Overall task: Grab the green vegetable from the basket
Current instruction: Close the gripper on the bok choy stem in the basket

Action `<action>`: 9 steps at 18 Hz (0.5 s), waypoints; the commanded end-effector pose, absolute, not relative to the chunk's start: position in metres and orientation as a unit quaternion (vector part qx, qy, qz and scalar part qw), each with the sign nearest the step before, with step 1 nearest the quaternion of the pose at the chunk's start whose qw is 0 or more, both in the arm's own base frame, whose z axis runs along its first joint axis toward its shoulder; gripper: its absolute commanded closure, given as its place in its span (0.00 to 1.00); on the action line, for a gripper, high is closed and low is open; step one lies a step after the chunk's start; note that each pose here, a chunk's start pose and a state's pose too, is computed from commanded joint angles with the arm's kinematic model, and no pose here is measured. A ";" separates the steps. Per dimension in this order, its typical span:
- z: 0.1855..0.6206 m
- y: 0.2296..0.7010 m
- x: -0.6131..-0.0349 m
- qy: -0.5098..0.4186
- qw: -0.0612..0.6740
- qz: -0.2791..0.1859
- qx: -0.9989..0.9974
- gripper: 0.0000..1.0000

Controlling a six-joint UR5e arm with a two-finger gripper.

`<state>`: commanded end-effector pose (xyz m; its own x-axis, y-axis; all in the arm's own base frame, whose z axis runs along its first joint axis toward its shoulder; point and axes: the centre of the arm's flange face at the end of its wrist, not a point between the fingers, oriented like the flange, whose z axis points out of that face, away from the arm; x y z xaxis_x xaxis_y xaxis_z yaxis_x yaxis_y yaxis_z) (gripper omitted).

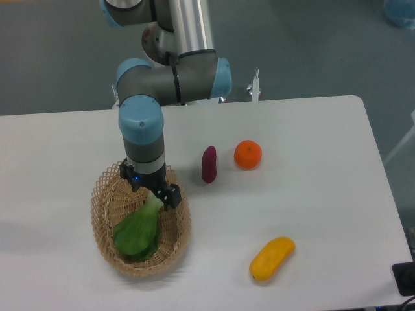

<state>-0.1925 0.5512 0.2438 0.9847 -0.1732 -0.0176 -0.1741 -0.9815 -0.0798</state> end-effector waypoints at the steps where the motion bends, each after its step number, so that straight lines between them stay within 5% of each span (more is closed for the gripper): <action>1: 0.240 0.549 -0.192 0.087 0.035 0.005 -0.996 0.00; 9: 0.217 0.548 -0.184 0.087 0.011 0.002 -0.996 0.00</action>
<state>-0.1843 0.5484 0.2169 0.9847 -0.1740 -0.0065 -0.1741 -0.9845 -0.0210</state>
